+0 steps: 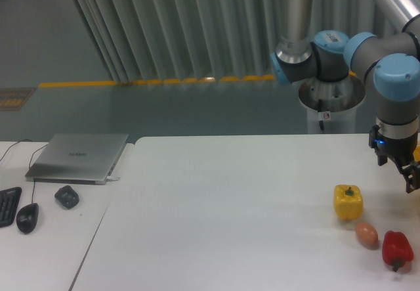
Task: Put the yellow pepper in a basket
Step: 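Move the open gripper over the yellow bell pepper, then lower the gripper onto the yellow pepper and close on it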
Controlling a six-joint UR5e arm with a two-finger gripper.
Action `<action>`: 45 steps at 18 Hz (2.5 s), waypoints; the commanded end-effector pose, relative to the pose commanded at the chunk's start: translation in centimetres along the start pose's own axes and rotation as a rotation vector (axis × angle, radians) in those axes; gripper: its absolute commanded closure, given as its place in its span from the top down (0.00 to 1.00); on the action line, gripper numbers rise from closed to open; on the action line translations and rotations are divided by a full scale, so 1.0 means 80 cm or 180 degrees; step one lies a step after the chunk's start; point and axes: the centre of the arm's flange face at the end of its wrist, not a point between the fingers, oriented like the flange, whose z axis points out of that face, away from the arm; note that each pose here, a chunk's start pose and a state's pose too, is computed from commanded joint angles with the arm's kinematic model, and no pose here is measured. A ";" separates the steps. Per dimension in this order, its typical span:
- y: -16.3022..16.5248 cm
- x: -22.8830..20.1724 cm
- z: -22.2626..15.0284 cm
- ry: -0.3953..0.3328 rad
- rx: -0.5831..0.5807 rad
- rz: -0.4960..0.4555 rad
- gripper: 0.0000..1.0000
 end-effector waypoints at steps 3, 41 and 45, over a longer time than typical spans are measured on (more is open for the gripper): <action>-0.003 0.002 0.002 0.0010 0.0008 -0.0023 1.00; -0.104 0.048 0.077 0.0188 -0.0016 -0.0095 1.00; -0.109 0.048 0.082 0.0194 -0.0024 -0.0075 1.00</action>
